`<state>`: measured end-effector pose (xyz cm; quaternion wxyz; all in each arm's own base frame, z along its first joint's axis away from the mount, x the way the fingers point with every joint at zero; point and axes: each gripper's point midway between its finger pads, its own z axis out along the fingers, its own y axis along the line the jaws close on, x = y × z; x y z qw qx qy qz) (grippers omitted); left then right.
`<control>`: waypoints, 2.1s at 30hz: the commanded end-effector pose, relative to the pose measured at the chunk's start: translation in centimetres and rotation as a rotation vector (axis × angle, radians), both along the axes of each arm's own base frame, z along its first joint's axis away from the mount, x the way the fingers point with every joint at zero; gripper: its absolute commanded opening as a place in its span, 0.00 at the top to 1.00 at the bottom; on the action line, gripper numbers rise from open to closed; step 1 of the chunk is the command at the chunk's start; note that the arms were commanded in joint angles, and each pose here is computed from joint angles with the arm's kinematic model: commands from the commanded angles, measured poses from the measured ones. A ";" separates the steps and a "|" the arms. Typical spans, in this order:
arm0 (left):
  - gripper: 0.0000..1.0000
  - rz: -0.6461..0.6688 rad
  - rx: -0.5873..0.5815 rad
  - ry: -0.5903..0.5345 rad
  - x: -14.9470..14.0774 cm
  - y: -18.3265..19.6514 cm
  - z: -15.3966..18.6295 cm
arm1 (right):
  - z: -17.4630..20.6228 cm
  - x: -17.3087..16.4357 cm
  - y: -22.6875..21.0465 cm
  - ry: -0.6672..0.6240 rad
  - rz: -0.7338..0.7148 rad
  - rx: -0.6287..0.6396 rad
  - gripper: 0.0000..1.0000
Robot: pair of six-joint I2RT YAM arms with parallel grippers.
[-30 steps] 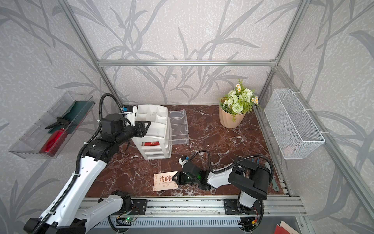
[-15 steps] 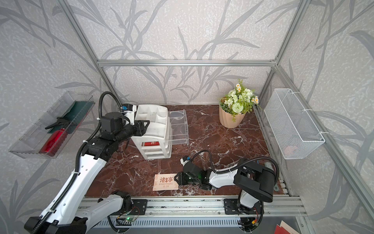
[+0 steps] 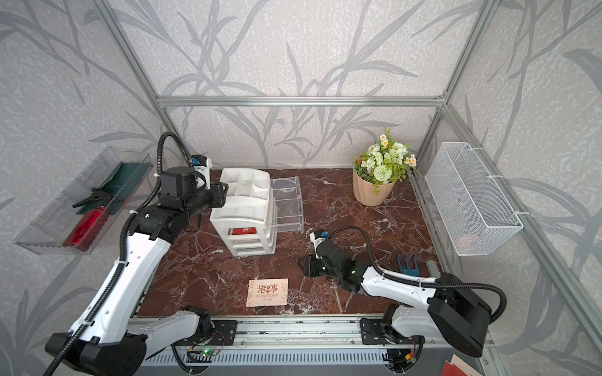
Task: Take the postcards out of the drawer
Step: Place the postcard at the center of the board, then close the drawer in the storage box.
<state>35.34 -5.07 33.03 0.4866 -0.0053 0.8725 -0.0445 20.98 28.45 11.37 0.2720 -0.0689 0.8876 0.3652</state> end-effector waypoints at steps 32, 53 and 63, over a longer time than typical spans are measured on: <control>0.79 0.079 0.038 0.154 4.5 3.1 -5.7 | 8.2 16.3 -3.1 -0.178 -0.014 0.000 0.73; 0.90 0.078 0.041 0.182 4.5 3.2 -6.7 | 7.8 19.9 1.7 -0.122 0.057 0.154 0.74; 0.91 0.072 0.039 0.198 4.9 3.0 -7.4 | 8.1 19.8 3.4 -0.105 0.085 0.202 0.74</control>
